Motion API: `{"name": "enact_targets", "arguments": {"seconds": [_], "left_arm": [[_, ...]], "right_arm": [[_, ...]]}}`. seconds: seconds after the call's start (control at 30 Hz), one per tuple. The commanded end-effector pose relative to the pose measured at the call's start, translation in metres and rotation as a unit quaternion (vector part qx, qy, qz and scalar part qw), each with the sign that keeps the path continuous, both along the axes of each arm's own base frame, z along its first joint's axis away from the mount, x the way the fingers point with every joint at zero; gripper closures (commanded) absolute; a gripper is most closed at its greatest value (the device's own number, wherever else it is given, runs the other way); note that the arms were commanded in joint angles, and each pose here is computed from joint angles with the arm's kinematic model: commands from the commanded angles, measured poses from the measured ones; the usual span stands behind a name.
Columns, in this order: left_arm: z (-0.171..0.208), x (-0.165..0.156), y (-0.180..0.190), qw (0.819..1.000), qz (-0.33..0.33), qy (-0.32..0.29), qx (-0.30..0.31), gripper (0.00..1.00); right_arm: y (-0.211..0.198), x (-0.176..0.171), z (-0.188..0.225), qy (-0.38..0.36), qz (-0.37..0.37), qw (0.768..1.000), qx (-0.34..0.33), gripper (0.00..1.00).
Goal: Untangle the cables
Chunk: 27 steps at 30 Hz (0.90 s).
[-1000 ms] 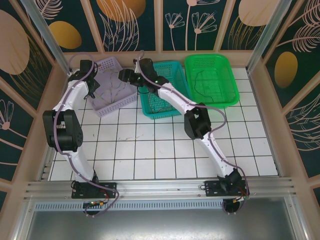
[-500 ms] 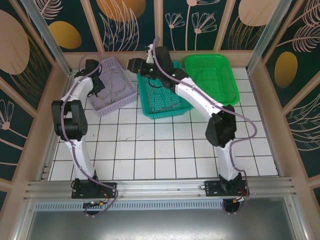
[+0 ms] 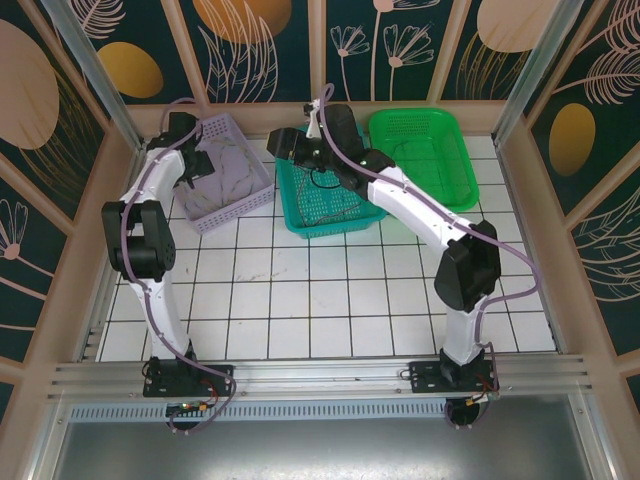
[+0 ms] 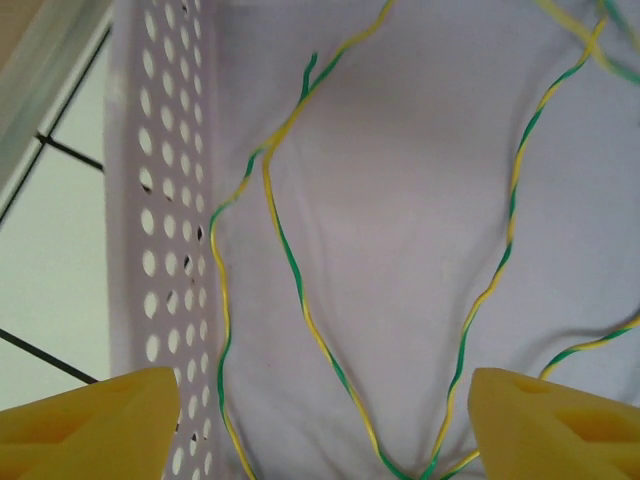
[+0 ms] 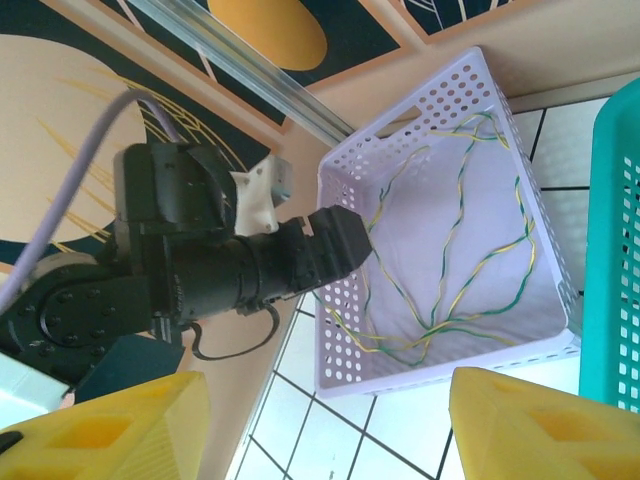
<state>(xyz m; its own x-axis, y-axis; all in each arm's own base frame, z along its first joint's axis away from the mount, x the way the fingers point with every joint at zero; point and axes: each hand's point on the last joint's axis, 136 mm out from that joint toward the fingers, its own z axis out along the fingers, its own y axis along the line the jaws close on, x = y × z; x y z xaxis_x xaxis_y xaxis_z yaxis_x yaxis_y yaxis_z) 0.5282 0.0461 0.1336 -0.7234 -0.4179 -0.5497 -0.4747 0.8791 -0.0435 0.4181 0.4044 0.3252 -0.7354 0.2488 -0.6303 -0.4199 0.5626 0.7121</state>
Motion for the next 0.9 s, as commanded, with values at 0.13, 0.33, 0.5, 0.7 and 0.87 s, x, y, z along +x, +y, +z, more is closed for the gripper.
{"name": "enact_targets", "arguments": {"seconds": [0.13, 0.33, 0.5, 0.7, 0.87], "left_arm": [[0.130, -0.016, 0.016, 0.992, 0.042, -0.116, 0.023, 0.15], [0.193, -0.048, 0.018, 0.972, 0.104, -0.210, -0.020, 0.14], [0.234, -0.096, 0.014, 0.944, 0.108, -0.307, -0.050, 0.02], [0.218, -0.158, 0.021, 0.927, 0.122, -0.354, -0.034, 0.01], [0.168, -0.217, 0.055, 0.877, 0.226, -0.425, 0.009, 0.02]], "right_arm": [[-0.021, -0.009, 0.050, -0.066, -0.027, 0.997, 0.008, 0.35], [-0.089, -0.024, 0.051, -0.114, -0.116, 0.986, -0.044, 0.35], [-0.201, -0.043, 0.034, -0.116, -0.241, 0.960, -0.087, 0.01], [-0.358, -0.097, 0.010, -0.123, -0.452, 0.859, -0.207, 0.01], [-0.415, -0.133, -0.026, -0.161, -0.492, 0.802, -0.298, 0.01]]}}
